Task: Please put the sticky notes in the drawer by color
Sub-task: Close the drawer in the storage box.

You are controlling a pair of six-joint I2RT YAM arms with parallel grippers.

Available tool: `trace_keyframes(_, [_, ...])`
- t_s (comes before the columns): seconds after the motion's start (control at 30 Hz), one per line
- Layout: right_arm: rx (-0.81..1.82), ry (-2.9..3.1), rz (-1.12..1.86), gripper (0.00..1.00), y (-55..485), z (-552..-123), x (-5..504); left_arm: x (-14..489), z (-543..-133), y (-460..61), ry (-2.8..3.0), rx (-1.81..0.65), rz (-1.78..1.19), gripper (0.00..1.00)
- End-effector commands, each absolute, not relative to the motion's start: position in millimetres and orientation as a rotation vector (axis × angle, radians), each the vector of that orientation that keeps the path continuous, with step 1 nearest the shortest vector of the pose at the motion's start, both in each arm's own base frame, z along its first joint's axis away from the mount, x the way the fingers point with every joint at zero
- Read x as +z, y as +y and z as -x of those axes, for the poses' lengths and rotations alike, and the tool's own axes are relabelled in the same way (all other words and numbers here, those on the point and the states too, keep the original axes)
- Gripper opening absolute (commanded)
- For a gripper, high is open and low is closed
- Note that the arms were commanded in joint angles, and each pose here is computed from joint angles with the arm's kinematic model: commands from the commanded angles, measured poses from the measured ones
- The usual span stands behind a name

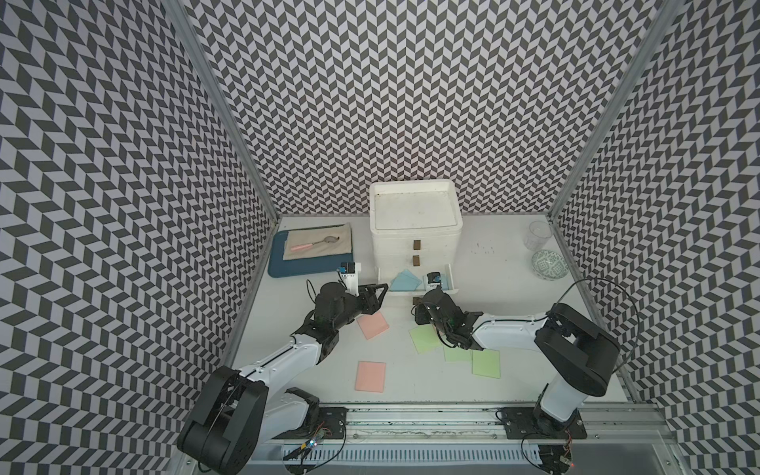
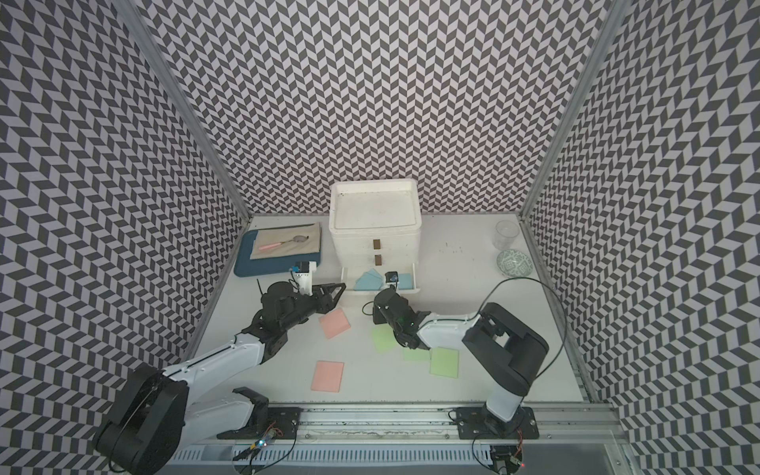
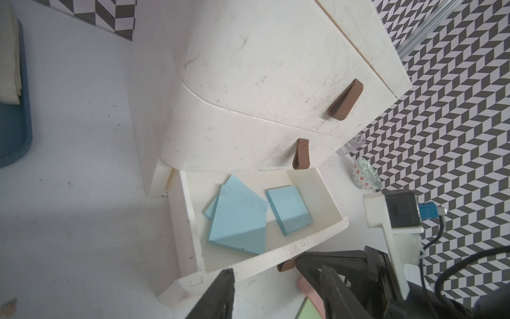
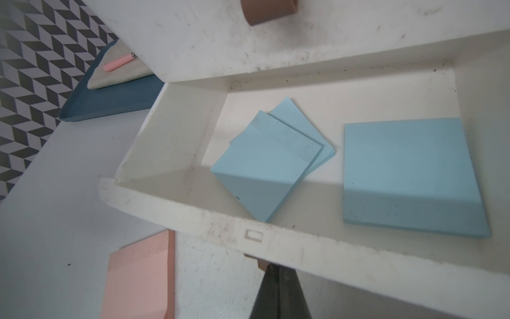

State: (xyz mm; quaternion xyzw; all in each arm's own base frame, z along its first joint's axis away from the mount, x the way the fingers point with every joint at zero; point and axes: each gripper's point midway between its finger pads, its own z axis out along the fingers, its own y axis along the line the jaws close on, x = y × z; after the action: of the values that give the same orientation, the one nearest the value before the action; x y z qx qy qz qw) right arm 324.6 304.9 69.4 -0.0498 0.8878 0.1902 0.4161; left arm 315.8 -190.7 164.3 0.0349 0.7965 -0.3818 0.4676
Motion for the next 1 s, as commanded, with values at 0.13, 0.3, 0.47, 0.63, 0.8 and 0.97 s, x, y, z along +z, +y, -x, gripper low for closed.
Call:
trace_keyframes(0.13, [0.498, 2.114, 0.070, 0.04, 319, -354, 96, 176, -314, -188, 1.912, -0.930, -0.093, 0.54])
trace_keyframes(0.3, [0.491, 2.097, 0.064, 0.04, 319, -365, 101, 173, -315, -189, 1.920, -0.931, -0.094, 0.54])
trace_keyframes(0.47, [0.487, 2.073, 0.038, 0.04, 310, -374, 109, 173, -315, -188, 1.922, -0.926, -0.090, 0.54])
trace_keyframes(0.63, [0.506, 2.057, 0.039, 0.04, 315, -384, 112, 173, -315, -189, 1.922, -0.928, -0.090, 0.54])
trace_keyframes(0.8, [0.544, 2.051, 0.058, 0.04, 327, -393, 105, 174, -316, -187, 1.918, -0.917, -0.085, 0.54])
trace_keyframes(0.97, [0.547, 2.032, 0.049, 0.07, 323, -392, 104, 174, -318, -182, 1.920, -0.889, -0.065, 0.54])
